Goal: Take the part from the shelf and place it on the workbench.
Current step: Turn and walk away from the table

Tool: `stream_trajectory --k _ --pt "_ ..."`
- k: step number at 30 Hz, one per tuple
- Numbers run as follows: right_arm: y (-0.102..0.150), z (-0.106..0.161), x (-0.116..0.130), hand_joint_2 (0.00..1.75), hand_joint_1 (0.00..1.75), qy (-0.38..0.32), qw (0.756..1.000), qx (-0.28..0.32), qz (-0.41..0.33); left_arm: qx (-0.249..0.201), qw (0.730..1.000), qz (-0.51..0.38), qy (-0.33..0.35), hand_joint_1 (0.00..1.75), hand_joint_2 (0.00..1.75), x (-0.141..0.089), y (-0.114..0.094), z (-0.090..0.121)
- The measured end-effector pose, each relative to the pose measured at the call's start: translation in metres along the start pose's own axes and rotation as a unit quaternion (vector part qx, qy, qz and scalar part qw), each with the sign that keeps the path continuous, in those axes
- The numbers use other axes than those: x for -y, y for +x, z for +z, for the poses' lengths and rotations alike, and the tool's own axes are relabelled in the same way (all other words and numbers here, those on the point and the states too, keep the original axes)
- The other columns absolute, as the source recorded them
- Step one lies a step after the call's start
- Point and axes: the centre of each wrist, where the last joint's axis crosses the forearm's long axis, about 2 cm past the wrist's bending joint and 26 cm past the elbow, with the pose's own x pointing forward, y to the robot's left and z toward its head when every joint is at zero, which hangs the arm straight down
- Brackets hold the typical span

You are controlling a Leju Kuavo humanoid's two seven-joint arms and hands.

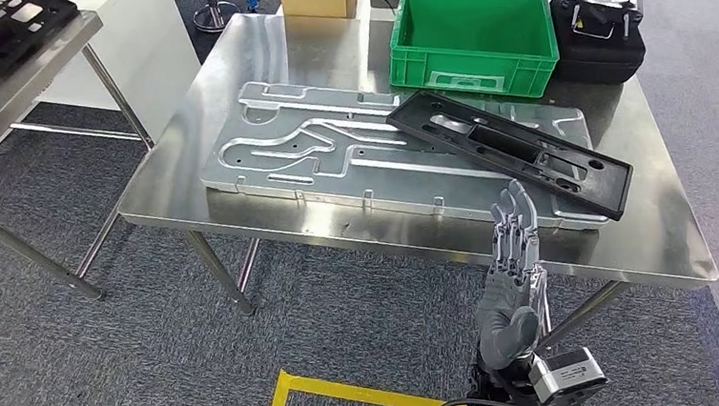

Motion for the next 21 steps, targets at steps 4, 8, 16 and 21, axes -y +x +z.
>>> stream_trajectory --k 4,8,16,21 --pt "-0.0005 -0.0021 0.0 0.0 0.0 -0.001 1.0 0.002 0.0 0.002 1.0 0.003 -0.001 0.0 0.0 0.0007 0.002 -0.0008" --pt "-0.0005 -0.0033 -0.0001 0.0 0.0 -0.001 1.0 0.004 0.0 0.002 1.0 0.004 -0.002 0.0 0.0 0.0003 0.0019 -0.0009" --pt "-0.0008 -0.0026 0.0 0.0 0.0 -0.001 1.0 0.003 0.0 0.003 1.0 0.009 -0.004 0.0 0.0 0.0004 0.0031 -0.0015" --pt "-0.0009 -0.0027 0.0004 0.0 0.0 -0.002 1.0 0.004 0.002 0.006 1.0 0.011 -0.003 0.0 0.0 0.0001 0.0039 -0.0019"
